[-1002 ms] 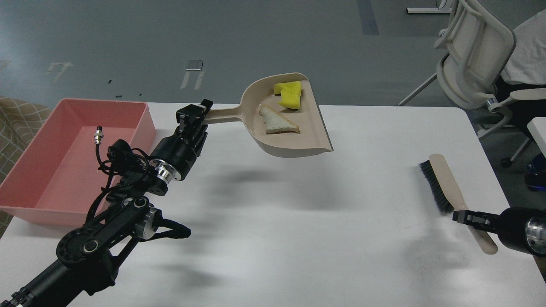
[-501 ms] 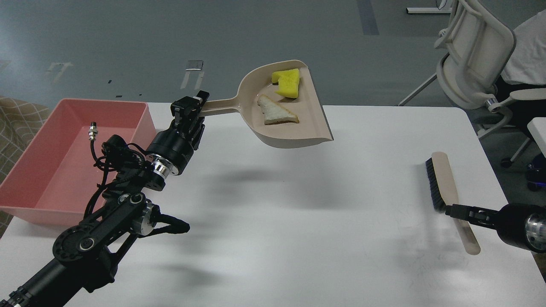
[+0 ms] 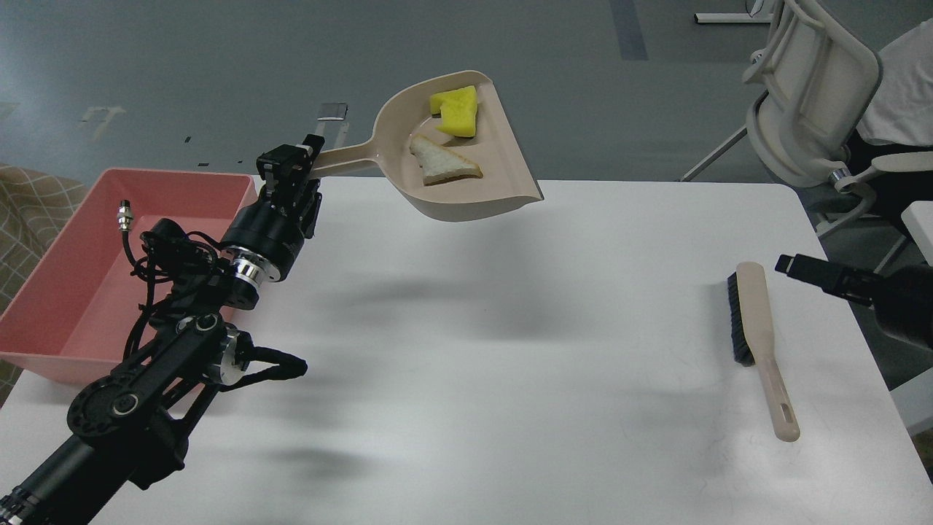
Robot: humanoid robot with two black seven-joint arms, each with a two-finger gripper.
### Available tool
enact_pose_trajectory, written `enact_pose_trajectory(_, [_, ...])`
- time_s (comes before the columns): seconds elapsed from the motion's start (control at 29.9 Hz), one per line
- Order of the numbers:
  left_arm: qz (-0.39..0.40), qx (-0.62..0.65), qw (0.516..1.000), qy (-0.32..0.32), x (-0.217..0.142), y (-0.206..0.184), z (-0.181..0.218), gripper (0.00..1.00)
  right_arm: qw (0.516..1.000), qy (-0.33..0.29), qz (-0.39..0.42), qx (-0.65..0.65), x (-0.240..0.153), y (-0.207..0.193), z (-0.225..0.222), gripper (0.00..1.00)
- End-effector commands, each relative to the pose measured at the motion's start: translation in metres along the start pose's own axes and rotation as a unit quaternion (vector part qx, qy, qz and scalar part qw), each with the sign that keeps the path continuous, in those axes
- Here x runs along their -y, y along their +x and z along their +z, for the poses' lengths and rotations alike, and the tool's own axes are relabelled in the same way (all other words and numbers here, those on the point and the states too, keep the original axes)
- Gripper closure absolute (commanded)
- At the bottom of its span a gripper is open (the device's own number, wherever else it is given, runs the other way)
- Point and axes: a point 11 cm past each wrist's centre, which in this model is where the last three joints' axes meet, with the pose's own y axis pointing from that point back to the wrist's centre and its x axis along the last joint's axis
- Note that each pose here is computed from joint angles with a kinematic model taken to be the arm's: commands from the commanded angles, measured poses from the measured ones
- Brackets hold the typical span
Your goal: Sweep and dump garbage into bin
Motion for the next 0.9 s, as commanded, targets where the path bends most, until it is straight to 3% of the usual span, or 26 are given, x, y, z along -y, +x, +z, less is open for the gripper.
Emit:
enact_pose_trajectory(0.0, [0.008, 0.0, 1.0, 0.0, -0.001, 0.01, 0.003, 0.9, 0.993, 0.063, 0.075, 0.066, -0.001, 0.028, -0.021, 0.0])
enact_pose_trajectory(0.03, [0.009, 0.0, 1.0, 0.0, -0.001, 0.01, 0.003, 0.9, 0.993, 0.063, 0.076, 0.067, -0.001, 0.028, -0.021, 0.0])
enact_pose_trajectory(0.17, [0.021, 0.01, 1.0, -0.007, -0.001, 0.025, 0.01, 0.9, 0.965, 0.166, 0.099, 0.176, 0.034, 0.024, -0.066, 0.0])
enact_pose_trajectory(0.3, [0.03, 0.019, 0.999, -0.008, -0.003, 0.038, 0.015, 0.89, 0.943, 0.211, 0.095, 0.237, 0.06, 0.02, -0.09, 0.0])
enact_pose_trajectory(0.43, [0.051, 0.013, 0.999, -0.01, -0.007, 0.06, 0.021, 0.89, 0.884, 0.278, 0.07, 0.37, 0.1, 0.001, -0.122, 0.0])
enact_pose_trajectory(0.7, [0.091, 0.013, 0.996, 0.008, -0.038, 0.104, 0.015, 0.89, 0.793, 0.313, 0.063, 0.52, 0.128, 0.011, -0.122, 0.0])
enact_pose_trajectory(0.87, [0.115, 0.033, 0.993, 0.008, -0.064, 0.132, 0.024, 0.89, 0.753, 0.323, 0.135, 0.557, 0.144, 0.025, -0.105, 0.04])
